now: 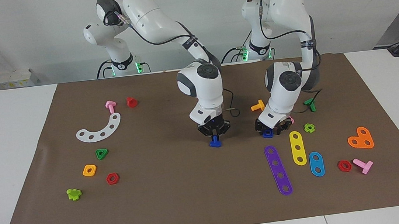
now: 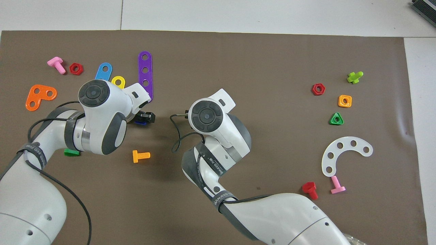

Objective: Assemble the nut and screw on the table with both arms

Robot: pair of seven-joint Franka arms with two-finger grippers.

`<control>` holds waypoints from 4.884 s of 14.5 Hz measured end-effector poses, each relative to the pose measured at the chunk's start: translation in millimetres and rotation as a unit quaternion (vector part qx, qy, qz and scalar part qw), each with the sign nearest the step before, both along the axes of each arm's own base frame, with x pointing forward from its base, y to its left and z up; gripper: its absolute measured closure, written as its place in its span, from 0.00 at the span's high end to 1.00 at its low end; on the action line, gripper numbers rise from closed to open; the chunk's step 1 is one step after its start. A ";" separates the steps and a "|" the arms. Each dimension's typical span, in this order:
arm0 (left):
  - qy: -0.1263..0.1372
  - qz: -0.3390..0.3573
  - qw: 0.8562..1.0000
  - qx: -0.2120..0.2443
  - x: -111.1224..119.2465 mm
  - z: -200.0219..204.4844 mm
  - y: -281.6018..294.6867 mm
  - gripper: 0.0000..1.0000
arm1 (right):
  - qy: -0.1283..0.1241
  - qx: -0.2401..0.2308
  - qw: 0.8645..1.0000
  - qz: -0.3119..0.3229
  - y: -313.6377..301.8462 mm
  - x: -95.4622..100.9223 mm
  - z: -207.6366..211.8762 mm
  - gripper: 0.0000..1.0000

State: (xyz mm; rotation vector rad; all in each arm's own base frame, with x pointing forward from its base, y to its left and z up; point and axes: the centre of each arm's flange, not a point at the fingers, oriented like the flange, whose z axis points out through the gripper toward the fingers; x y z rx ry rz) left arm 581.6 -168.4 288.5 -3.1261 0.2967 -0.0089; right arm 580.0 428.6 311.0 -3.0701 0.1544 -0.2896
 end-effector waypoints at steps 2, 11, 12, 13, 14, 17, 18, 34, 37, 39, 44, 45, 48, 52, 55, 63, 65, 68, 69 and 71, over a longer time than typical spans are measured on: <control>0.000 -0.001 1.000 0.000 -0.2 0.2 -0.7 0.77 | -0.004 0.001 1.000 -0.002 -2.1 2.8 3.7 0.45; 0.003 -0.008 1.000 0.000 -3.7 3.9 -8.5 0.55 | -0.023 -0.009 0.999 -0.036 -225.5 57.6 218.7 1.00; 0.006 -0.008 1.000 0.001 -4.3 4.0 -8.4 0.54 | -0.020 -0.016 0.999 -0.030 -261.7 59.0 233.9 1.00; 0.007 -0.008 1.000 0.002 -4.7 4.0 -8.2 0.54 | -0.015 -0.023 0.999 -0.023 -294.8 58.2 246.5 1.00; 0.008 -0.008 1.000 0.002 -5.2 4.7 -8.8 0.50 | -0.010 -0.028 0.999 -0.016 -326.1 55.1 258.5 1.00; 0.009 -0.009 1.000 0.002 -5.7 5.1 -9.2 0.47 | 0.016 -0.024 0.999 -0.014 -393.2 34.2 290.4 1.00; 0.009 -0.009 1.000 0.002 -5.6 5.1 -9.3 0.47 | 0.028 -0.020 0.999 -0.014 -408.3 24.3 299.6 1.00; -0.010 -0.009 0.997 -0.076 24.0 89.2 -152.4 0.47 | 0.122 -0.014 0.992 0.027 -449.6 -29.7 294.7 1.00; -0.005 -0.007 0.997 -0.080 20.8 85.1 -189.0 0.47 | 0.123 -0.015 0.992 0.029 -449.5 -29.8 294.1 1.00; -0.003 -0.007 0.997 -0.080 14.8 82.7 -206.3 0.47 | 0.123 -0.015 0.992 0.029 -449.2 -29.9 293.9 1.00; 0.006 -0.013 0.997 -0.075 5.0 78.9 -219.7 0.47 | 0.124 -0.015 0.992 0.030 -449.1 -30.0 293.6 1.00; 0.009 -0.013 0.997 -0.074 4.9 76.8 -219.1 0.47 | 0.124 -0.015 0.992 0.030 -449.2 -30.0 293.5 1.00; 0.017 -0.013 0.997 -0.069 2.6 68.2 -220.8 0.47 | 0.124 -0.014 0.992 0.030 -449.2 -30.1 293.6 1.00; 0.023 -0.014 0.998 -0.065 -0.7 62.9 -223.2 0.47 | 0.124 -0.014 0.992 0.030 -449.2 -30.2 293.7 1.00; 0.027 -0.015 0.998 -0.062 -3.6 59.1 -224.3 0.47 | 0.124 -0.014 0.992 0.030 -449.2 -30.2 293.6 1.00; 0.035 -0.016 0.998 -0.057 -8.7 50.1 -224.3 0.47 | 0.123 -0.014 0.992 0.030 -449.2 -30.4 293.8 1.00; 0.034 -0.015 0.998 -0.056 -7.7 50.3 -222.9 0.47 | 0.123 -0.014 0.992 0.029 -449.3 -30.4 293.9 1.00; 0.033 -0.015 0.998 -0.056 -7.8 50.0 -223.0 0.47 | 0.123 -0.014 0.992 0.029 -449.5 -30.4 293.9 1.00; 0.032 -0.016 0.998 -0.057 -8.7 49.3 -224.4 0.47 | 0.123 -0.014 0.992 0.029 -449.5 -30.4 293.9 1.00; 0.029 -0.018 0.998 -0.057 -12.2 45.1 -227.8 0.47 | 0.123 -0.014 0.992 0.030 -449.6 -30.4 293.9 1.00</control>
